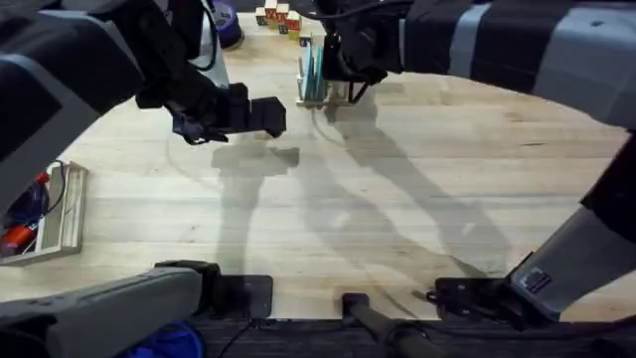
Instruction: Pick up the plates from the table one by one and place each into a slot on the dish rack.
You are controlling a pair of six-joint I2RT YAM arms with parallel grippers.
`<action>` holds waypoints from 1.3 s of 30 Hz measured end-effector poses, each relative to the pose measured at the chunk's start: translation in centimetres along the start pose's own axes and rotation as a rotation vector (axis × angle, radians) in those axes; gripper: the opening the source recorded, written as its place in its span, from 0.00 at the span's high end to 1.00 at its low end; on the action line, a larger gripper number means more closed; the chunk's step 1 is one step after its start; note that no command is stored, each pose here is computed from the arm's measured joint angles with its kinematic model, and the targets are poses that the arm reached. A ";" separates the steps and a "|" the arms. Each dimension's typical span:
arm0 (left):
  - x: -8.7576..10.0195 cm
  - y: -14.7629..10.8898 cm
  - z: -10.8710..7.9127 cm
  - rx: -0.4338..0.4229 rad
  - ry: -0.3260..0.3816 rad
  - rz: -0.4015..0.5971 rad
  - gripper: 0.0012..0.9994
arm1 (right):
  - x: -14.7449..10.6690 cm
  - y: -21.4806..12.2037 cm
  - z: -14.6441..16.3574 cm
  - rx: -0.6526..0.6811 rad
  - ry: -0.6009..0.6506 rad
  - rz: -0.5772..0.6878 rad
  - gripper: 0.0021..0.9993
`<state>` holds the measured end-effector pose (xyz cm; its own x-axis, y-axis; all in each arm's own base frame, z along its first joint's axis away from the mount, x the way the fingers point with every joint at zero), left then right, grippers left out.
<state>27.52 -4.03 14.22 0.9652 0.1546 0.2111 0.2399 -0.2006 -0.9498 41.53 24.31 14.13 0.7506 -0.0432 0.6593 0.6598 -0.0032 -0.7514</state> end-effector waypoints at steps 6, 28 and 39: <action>0.0 0.0 0.0 0.000 0.000 0.000 0.01 | -0.5 0.4 0.0 -0.004 -0.008 0.019 0.97; 0.0 0.0 0.0 0.000 0.000 0.000 0.01 | -1.6 1.5 0.1 -0.021 -0.023 0.050 0.97; 0.0 0.0 0.0 0.000 0.000 0.000 0.01 | -1.6 1.5 0.0 -0.021 -0.023 0.051 0.81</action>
<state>27.53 -4.03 14.23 0.9651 0.1546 0.2115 0.2402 -0.2007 -0.9497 41.30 24.42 11.92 0.7843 -0.0208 0.6200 0.6196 -0.0228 -0.7845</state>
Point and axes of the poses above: each hand's point on the last joint's axis, 136 mm out from that joint toward the fingers, its own y axis out along the fingers, its own z axis along the line the jaws close on, x = y × z, the point moved 3 cm from there along -y, back along the fingers, and after that the axes turned 5 degrees about -y, right-handed, at the moved point
